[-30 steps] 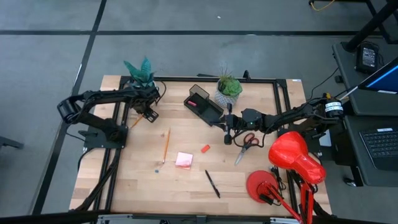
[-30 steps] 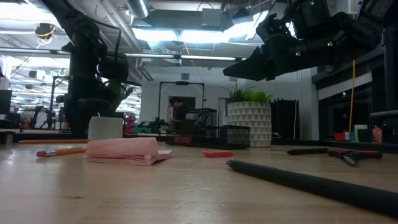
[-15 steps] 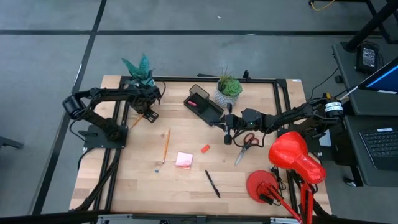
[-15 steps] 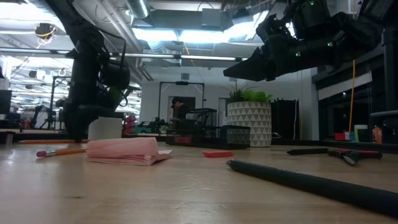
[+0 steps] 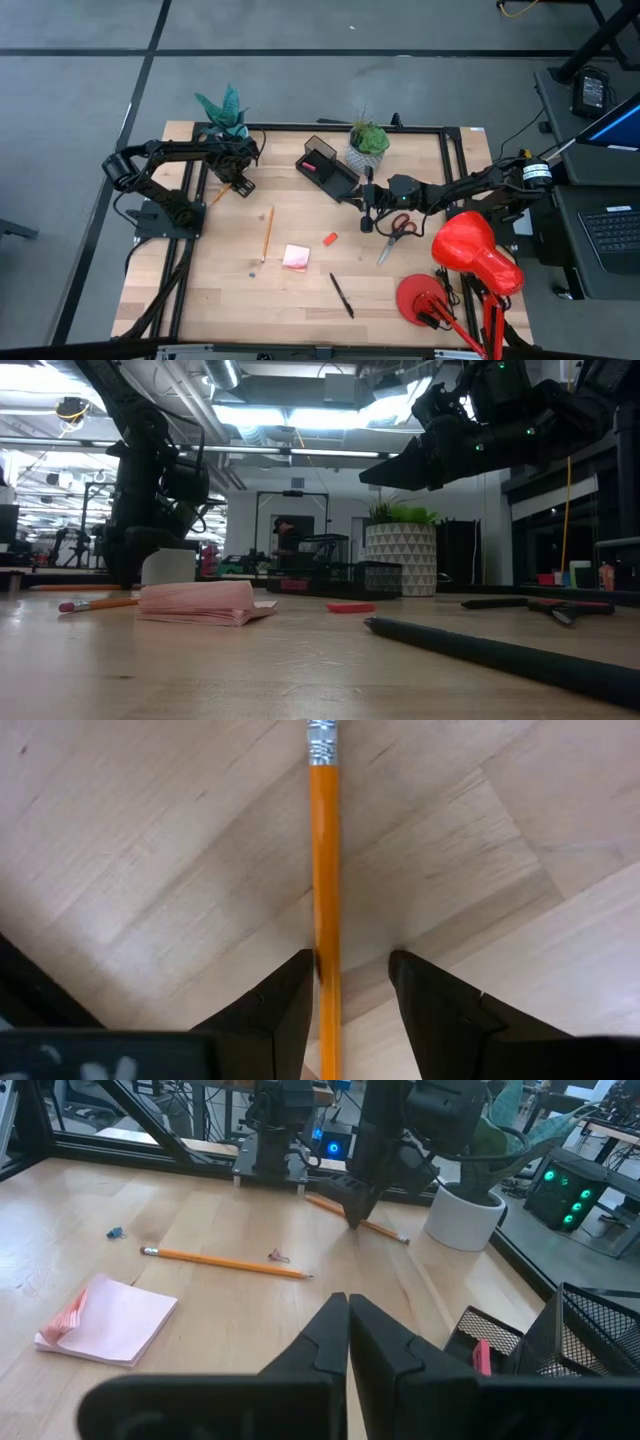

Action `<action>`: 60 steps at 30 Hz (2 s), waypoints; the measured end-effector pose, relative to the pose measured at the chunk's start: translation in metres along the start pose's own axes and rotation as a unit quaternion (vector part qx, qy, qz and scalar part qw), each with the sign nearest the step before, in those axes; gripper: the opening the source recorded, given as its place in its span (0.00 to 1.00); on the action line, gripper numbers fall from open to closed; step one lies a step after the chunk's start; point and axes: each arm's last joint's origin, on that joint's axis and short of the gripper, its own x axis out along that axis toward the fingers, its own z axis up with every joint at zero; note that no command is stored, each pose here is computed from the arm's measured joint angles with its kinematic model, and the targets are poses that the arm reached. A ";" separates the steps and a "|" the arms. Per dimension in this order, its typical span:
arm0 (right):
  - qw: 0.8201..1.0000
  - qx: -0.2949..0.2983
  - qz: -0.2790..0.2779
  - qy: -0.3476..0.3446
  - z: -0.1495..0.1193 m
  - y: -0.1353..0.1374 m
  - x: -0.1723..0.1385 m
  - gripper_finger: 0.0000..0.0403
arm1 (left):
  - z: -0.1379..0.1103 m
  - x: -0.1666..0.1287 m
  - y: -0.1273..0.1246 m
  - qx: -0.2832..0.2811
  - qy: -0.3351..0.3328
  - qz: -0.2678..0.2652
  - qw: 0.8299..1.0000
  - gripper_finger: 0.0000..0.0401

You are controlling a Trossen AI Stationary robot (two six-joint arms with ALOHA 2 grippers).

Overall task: Pick and place office supplies into organizer
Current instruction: Put the orange pencil into the black desk organizer

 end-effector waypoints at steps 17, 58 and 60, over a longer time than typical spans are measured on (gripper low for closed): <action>1.000 0.000 0.000 0.000 0.000 0.000 0.000 0.04 | -0.002 0.000 -0.005 0.014 0.012 -0.038 0.999 0.36; 1.000 -0.002 0.001 0.007 -0.001 0.000 0.000 0.04 | -0.009 -0.001 -0.030 0.083 0.001 -0.014 0.996 0.06; 1.000 -0.002 0.001 0.007 -0.001 0.000 0.000 0.04 | -0.010 -0.001 -0.030 0.083 0.001 -0.014 0.996 0.06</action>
